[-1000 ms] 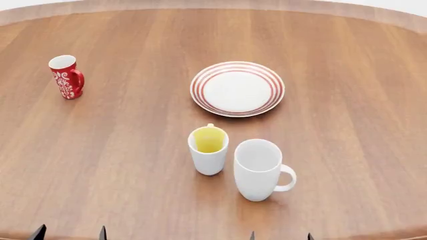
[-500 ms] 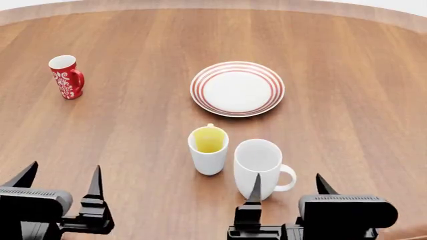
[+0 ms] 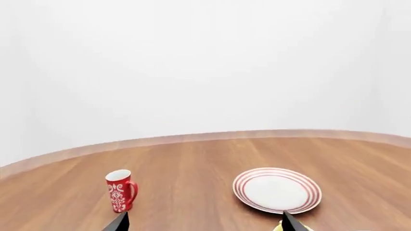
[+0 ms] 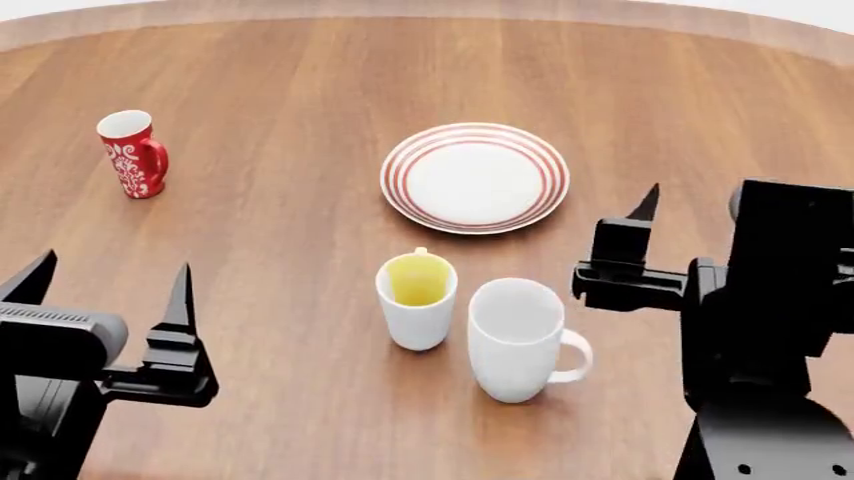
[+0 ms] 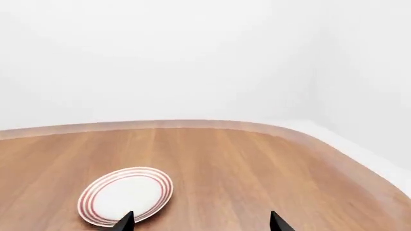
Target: Pick up the red mug and put it on the plate
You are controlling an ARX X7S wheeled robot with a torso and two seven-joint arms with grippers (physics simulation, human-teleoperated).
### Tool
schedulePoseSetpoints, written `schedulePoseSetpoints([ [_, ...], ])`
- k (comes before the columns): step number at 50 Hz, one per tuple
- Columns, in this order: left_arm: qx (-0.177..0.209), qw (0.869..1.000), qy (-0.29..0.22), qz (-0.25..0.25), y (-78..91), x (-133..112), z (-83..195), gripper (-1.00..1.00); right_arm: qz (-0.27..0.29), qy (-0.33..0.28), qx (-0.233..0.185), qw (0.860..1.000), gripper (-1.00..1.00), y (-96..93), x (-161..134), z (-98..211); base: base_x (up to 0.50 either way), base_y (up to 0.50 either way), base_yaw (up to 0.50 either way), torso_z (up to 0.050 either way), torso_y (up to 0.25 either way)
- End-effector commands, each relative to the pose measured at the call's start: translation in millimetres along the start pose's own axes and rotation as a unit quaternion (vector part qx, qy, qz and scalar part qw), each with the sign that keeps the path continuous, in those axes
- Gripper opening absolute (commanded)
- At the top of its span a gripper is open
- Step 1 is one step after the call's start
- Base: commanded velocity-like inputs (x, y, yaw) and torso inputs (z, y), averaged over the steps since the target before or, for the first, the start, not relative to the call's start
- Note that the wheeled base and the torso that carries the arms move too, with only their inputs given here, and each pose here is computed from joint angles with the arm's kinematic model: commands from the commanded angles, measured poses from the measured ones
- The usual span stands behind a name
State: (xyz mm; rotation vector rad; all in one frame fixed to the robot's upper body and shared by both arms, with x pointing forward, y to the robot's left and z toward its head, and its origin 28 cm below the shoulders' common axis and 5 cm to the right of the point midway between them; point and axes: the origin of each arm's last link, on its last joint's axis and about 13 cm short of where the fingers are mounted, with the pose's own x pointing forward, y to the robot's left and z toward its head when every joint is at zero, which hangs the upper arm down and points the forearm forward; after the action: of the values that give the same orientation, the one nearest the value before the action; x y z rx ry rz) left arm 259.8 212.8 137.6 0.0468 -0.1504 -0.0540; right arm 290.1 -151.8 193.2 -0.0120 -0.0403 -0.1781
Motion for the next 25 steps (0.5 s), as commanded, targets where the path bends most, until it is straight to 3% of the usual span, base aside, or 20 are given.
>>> schedulePoseSetpoints([
  [1,0.003,1.000,-0.003,-0.001,1.2,3,3,1.00,-0.081,0.013,0.002,0.997,1.00,-26.4,28,32,0.50,0.00,0.00,0.000,0.000],
  [9,0.001,1.000,0.002,0.000,2.3,5,-1,1.00,-0.094,0.025,0.017,0.995,1.00,-34.4,36,36,0.50,0.00,0.00,0.000,0.000],
  [10,-0.004,1.000,0.008,0.002,2.8,5,-6,1.00,-0.074,0.052,0.015,0.996,1.00,-31.3,40,18,0.50,0.00,0.00,0.000,0.000],
  [25,-0.002,1.000,0.006,-0.003,1.0,5,-3,1.00,-0.071,0.056,0.017,0.996,1.00,-31.8,41,20,0.50,0.00,0.00,0.000,0.000],
])
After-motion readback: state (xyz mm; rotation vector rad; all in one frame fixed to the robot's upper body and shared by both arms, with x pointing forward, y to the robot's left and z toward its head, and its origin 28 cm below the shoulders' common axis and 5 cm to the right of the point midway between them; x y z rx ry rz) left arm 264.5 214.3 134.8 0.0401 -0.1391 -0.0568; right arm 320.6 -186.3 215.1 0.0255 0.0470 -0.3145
